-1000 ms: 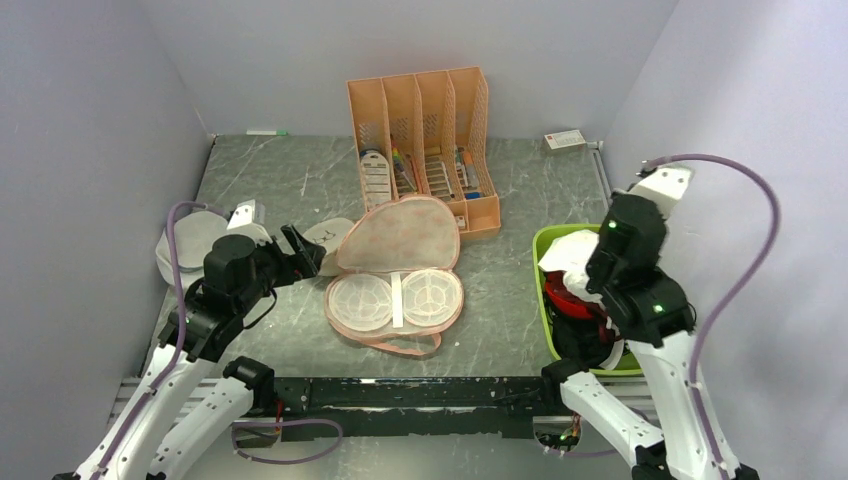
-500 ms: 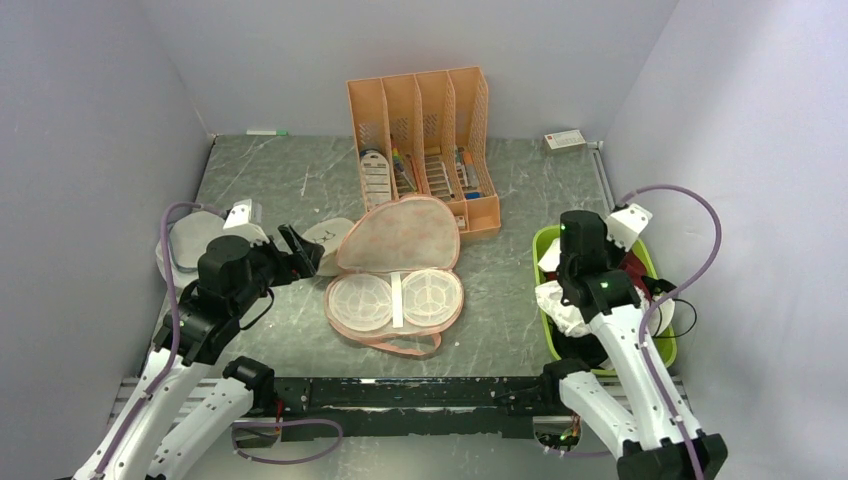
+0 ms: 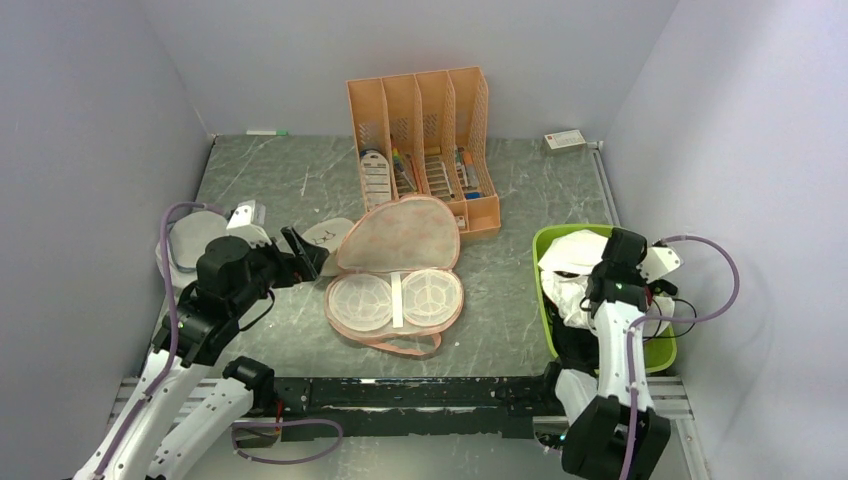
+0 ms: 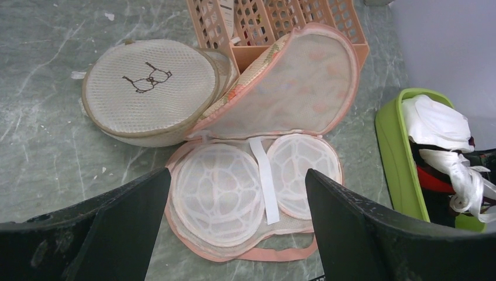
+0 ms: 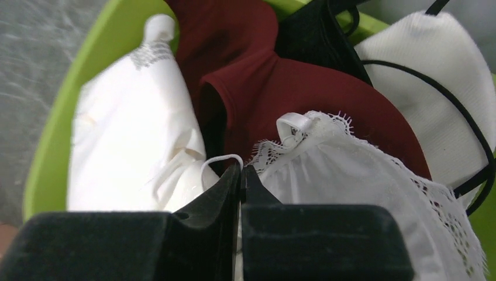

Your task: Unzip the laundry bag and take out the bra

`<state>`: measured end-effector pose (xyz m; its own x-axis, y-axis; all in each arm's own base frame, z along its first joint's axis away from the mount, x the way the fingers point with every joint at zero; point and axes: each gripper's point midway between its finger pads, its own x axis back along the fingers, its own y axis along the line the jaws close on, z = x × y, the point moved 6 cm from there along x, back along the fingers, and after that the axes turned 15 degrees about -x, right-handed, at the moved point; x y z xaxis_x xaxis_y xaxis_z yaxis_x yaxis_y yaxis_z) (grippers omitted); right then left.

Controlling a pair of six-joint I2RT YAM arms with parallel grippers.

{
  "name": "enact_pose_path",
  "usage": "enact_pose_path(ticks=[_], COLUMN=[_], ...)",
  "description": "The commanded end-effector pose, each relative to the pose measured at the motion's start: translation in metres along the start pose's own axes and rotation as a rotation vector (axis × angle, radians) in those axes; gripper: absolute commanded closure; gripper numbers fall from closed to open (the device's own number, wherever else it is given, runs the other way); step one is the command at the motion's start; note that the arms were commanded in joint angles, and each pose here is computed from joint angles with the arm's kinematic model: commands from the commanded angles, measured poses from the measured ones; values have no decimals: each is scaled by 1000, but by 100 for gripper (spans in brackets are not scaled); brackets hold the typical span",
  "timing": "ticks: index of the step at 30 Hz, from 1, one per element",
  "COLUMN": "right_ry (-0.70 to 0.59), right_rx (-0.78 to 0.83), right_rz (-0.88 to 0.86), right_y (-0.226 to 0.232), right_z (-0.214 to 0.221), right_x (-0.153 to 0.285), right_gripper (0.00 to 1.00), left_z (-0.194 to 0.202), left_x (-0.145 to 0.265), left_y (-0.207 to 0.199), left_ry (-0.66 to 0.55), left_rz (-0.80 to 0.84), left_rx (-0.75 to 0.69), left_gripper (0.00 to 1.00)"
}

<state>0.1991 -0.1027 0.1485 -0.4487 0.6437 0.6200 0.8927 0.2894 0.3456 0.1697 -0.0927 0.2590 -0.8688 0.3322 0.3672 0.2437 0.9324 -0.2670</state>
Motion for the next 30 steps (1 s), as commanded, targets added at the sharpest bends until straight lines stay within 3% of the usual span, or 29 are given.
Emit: enact_pose_path(ticks=[1,7,10,12,15,24,30], right_ry=[-85,-109,-51,63,206,712,694], right_rx=[-85,-90,-94,-89,-41,73,62], right_rz=[-115,-141,-160,-163,-170,-456,-436], right_y=[13,11,12,13,5,-17,-17], right_z=[-27,-50,-57,-50,-38,42,57], right_x=[22,59,83,96,117,163,139], right_gripper=[92,37,19,9,5,3,3], left_z=[-9,-6,-8,-10,-11,-7,-4], left_x=[7,3,3,4,6,9,10], left_y=[-8,-10,-14,-15,-17,-16,-14], left_ry=[-41,-38,-39,-46,-61,-71,-65], left_rz=[65,96,125,139,154,170,158], left_rx=[0,-15,-29,-39,-46,-70,-85], left_gripper=[3,3,3,3,3,3,3])
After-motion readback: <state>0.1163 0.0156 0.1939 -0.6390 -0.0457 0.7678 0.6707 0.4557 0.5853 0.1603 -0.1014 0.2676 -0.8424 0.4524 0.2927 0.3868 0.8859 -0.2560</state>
